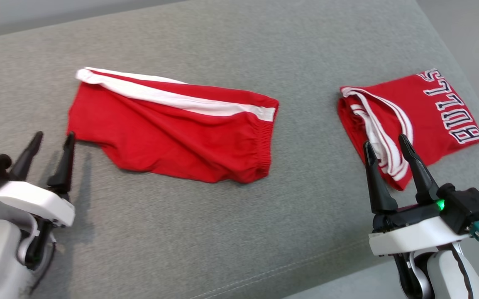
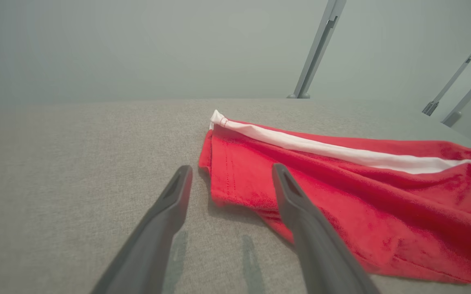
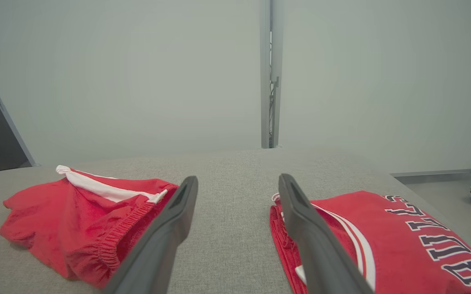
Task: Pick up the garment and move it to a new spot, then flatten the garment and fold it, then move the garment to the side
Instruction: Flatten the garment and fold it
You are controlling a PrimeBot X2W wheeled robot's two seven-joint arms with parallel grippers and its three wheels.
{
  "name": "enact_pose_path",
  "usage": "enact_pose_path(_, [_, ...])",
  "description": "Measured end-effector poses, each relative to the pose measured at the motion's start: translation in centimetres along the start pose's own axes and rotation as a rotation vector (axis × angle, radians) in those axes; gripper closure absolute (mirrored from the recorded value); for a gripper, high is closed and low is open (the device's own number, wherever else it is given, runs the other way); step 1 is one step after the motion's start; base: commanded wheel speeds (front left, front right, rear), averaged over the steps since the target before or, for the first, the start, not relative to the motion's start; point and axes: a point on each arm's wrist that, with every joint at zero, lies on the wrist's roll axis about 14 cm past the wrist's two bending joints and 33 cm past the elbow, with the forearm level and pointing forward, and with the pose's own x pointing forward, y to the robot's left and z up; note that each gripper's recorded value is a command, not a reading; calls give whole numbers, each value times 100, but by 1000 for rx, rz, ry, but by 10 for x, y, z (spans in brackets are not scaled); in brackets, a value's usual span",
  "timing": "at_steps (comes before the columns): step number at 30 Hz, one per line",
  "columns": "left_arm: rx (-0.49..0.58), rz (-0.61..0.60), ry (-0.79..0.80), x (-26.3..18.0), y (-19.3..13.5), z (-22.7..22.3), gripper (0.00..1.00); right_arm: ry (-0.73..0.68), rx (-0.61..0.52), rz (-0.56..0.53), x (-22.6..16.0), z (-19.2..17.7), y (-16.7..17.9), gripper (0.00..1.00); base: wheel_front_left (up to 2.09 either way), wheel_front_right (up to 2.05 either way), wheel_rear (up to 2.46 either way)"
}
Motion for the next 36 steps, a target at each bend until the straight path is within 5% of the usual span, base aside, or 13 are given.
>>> enact_pose_path(10, [-95,-4,83,48,11,-24,0,43,-24,-122,-35,-6,-30,0,0,0,0])
enact_pose_path(20, [-84,-31,249,78,15,-55,0,73,-26,-193,-50,-10,-46,0,0,0,0])
enact_pose_path(21, [-92,-40,265,78,11,-56,5,74,-24,-193,-50,-11,-45,0,0,0,0])
enact_pose_path(22, [-96,-48,277,77,9,-57,23,75,-23,-192,-50,-11,-45,0,0,0,0])
enact_pose_path(23, [-87,-58,286,75,7,-58,51,75,-21,-189,-50,-12,-44,0,0,0,0])
enact_pose_path(24, [-82,-64,292,73,5,-59,90,75,-18,-187,-50,-12,-44,0,0,0,0])
enact_pose_path(25, [-80,-70,295,72,2,-59,100,75,-14,-184,-49,-13,-43,0,0,0,0])
enact_pose_path(36, [-102,-29,200,47,-1,-47,100,63,23,-126,-36,-15,-29,0,0,0,0])
